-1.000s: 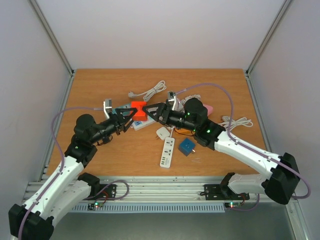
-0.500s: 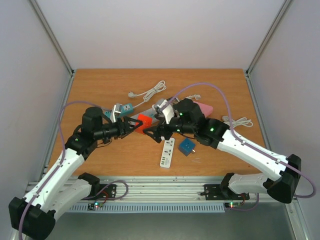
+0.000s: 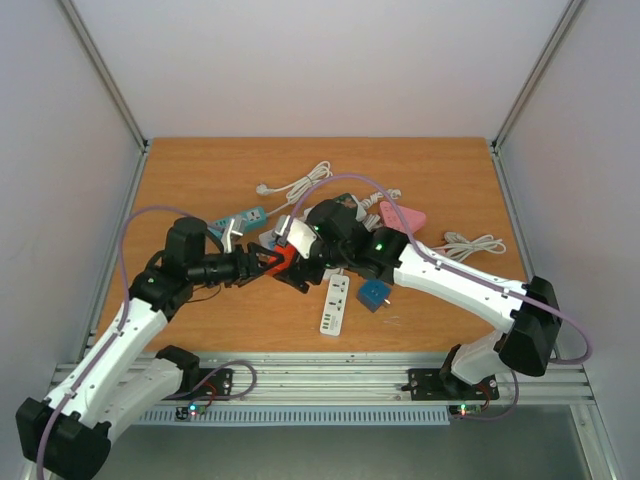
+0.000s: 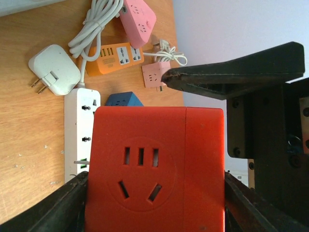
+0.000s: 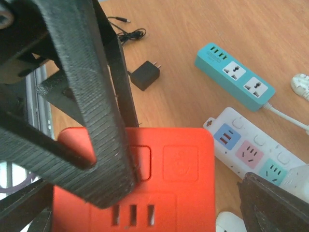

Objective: Insert the plug

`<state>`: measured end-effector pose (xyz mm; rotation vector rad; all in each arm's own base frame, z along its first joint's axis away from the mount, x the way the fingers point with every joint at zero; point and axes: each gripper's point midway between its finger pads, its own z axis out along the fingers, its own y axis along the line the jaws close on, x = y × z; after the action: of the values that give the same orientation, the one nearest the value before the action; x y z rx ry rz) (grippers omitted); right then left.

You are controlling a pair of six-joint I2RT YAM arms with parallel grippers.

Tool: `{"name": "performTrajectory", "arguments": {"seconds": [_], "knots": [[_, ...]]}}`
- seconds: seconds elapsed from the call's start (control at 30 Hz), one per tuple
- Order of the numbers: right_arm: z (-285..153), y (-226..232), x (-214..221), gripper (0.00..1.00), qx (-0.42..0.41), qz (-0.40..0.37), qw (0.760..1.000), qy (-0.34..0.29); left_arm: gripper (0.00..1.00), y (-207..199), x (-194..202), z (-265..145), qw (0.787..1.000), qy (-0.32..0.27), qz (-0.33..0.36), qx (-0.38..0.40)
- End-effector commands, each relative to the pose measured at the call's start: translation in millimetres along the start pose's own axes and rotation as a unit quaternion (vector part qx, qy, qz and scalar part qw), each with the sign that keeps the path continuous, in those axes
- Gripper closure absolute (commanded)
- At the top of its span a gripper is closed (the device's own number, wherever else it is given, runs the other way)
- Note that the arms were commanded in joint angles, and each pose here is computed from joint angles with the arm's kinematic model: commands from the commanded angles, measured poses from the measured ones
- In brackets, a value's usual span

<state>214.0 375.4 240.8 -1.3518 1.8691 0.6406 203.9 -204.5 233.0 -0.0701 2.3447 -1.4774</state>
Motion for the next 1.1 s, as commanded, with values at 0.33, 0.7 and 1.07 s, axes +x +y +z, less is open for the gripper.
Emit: {"name": "performTrajectory", "arguments": {"seconds": [0.33, 0.7, 1.07], "knots": [[9, 4, 1, 0.69, -0.013, -0.032, 0.999, 0.024, 0.23, -30, -6, -25, 0.997, -0.048, 0.049, 0.021], [16, -47, 3, 0.73, 0.107, 0.105, 0.989, -0.016, 0.01, -10, -32, -125, 0.937, -0.261, 0.138, -0.187], [46, -113, 57, 0.73, 0.165, 0.274, 0.946, 0.057, 0.01, 26, -13, -143, 0.905, -0.292, 0.201, -0.235]]}}
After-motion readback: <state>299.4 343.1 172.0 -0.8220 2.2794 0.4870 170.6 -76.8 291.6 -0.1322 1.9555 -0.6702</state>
